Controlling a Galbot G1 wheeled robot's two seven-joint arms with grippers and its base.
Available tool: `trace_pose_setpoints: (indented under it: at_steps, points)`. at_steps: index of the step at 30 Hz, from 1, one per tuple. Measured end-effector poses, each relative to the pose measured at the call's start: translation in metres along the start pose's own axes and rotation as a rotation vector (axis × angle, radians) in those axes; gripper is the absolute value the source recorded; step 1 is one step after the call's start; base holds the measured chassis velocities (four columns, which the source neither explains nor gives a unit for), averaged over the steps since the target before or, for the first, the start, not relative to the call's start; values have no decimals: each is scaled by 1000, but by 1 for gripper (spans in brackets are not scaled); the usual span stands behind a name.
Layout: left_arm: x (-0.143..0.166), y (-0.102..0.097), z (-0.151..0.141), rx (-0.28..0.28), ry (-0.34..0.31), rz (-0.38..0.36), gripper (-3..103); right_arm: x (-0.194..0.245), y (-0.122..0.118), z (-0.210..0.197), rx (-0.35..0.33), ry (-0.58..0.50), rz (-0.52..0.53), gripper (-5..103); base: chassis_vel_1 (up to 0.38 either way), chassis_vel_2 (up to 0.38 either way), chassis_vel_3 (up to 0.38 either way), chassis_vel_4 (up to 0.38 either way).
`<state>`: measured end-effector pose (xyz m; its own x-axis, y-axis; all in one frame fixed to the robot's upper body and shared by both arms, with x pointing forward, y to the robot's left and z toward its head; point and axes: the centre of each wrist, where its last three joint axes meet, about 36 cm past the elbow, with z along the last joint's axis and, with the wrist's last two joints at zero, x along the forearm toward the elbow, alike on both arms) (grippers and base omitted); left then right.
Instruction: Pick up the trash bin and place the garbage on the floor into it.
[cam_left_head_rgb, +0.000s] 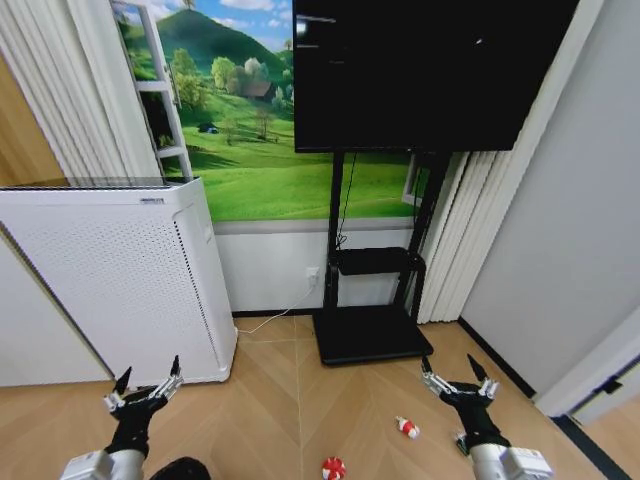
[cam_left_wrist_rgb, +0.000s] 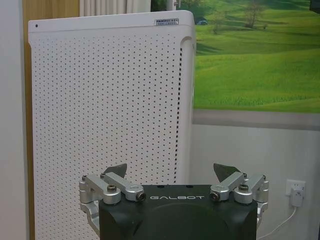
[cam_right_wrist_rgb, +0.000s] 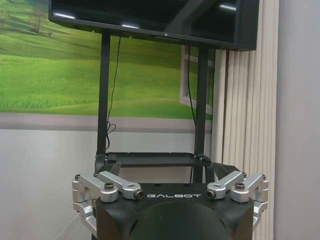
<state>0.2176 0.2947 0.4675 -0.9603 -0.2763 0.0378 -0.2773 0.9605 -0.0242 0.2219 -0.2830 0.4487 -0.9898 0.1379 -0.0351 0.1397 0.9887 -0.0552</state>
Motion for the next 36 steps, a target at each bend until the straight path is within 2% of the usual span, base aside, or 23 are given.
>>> trace_pose_setpoints:
  at_steps: [13,24,25,28,36]
  points:
    - [0,5,4,-10,13,-1,97,-1,0,3,-4,6,6,100,0,0,0,0]
    - [0,1,6,3,15,6,97,2,3,7,-21,24,18,100,0,0,0,0]
    - [0,1,6,4,16,6,94,3,3,7,-24,25,20,100,0,0,0,0]
    - [0,1,6,5,16,6,94,3,3,7,-25,26,21,100,0,0,0,0]
    - [1,1,6,6,17,7,100,5,4,9,-27,24,25,100,0,0,0,0]
